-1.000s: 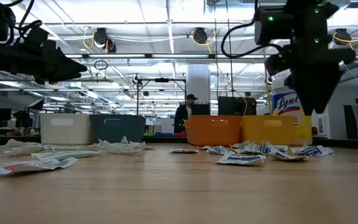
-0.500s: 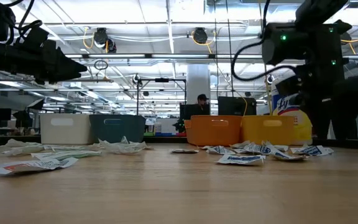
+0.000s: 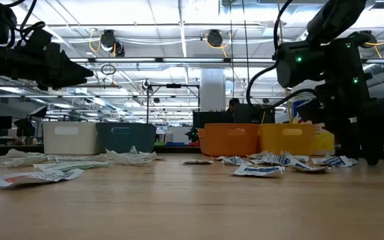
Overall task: Pick & Place First Aid Supplies
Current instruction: Put the alcohol pad into the yellow bin
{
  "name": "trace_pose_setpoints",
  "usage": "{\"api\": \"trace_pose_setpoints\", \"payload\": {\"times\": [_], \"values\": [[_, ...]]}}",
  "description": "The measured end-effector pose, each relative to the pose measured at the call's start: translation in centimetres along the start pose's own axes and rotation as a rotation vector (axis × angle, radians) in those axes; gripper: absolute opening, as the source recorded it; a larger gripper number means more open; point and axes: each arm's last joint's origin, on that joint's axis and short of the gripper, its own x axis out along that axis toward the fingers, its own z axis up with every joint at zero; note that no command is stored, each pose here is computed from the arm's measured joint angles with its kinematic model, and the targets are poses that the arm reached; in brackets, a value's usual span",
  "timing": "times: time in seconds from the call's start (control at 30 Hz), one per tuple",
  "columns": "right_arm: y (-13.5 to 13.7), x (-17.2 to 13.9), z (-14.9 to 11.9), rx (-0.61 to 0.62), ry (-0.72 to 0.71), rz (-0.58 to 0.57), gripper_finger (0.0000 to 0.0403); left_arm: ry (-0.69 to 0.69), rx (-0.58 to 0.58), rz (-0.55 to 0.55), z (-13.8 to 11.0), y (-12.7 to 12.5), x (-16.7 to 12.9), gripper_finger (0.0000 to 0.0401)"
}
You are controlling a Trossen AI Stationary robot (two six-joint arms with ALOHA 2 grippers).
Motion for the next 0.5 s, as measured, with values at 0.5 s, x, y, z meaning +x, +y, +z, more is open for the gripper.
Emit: {"api": "trace_pose_setpoints", "payload": {"times": [0.5], "values": [[0.0,-0.6,2.2,-0.011,-0.128,0.011,0.0179,0.0,0.0,0.0,0.0,0.0,0.0,0.0296]]}}
